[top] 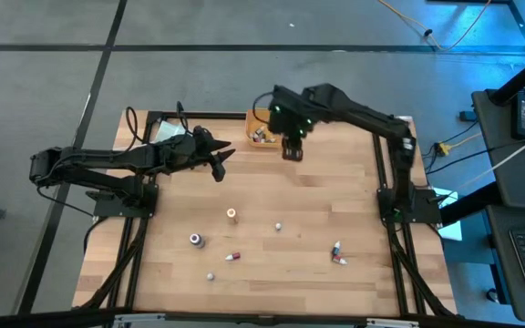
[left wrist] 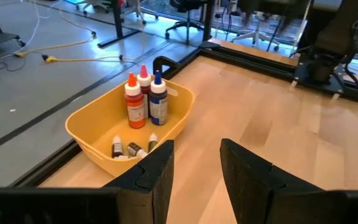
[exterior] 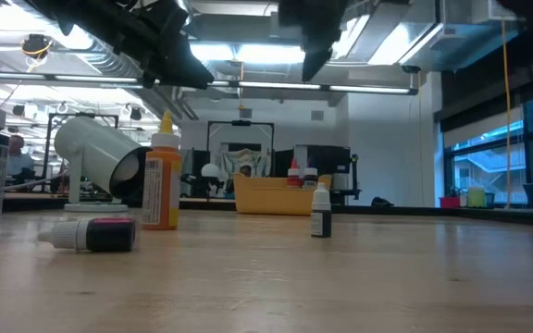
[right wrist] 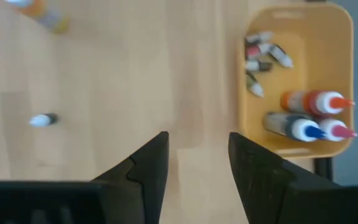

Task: Pick & Place food coloring
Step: Put the small blue food coloring bottle into the yellow bin

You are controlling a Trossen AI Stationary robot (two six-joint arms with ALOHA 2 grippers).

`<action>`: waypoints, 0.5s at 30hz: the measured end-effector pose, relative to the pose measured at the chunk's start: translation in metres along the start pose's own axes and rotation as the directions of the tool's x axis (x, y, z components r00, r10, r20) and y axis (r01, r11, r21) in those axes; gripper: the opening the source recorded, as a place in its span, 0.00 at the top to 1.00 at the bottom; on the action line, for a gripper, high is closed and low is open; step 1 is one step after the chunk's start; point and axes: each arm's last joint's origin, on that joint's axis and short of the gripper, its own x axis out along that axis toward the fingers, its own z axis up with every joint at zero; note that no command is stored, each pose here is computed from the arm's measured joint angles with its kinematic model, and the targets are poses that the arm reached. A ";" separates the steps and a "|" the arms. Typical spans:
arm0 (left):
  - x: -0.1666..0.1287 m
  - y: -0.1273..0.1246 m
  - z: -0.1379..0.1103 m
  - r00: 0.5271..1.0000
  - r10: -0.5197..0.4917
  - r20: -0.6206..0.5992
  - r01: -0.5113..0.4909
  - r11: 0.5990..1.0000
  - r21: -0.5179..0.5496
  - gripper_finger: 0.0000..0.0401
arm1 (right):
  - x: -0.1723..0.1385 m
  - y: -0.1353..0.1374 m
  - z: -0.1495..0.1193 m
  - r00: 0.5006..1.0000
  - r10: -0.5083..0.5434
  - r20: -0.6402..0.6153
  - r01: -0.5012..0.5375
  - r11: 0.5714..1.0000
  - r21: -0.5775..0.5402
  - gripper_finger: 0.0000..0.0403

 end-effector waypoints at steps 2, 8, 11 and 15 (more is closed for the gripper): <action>0.000 0.000 0.000 1.000 0.000 0.000 0.000 1.000 0.001 0.68 | -0.008 0.015 -0.008 0.999 0.005 0.042 -0.005 1.000 -0.003 0.58; 0.000 0.000 0.000 1.000 0.000 0.000 0.000 1.000 0.000 0.68 | -0.010 0.055 -0.056 0.990 0.034 0.138 -0.035 0.999 0.007 0.58; 0.000 0.000 0.000 1.000 -0.001 0.000 0.001 1.000 0.003 0.68 | -0.005 0.082 -0.090 0.987 0.071 0.143 -0.063 0.996 -0.059 0.58; 0.000 0.000 0.000 1.000 0.000 0.002 0.000 1.000 0.026 0.68 | 0.006 0.120 -0.136 0.986 0.142 0.090 -0.131 0.984 -0.122 0.58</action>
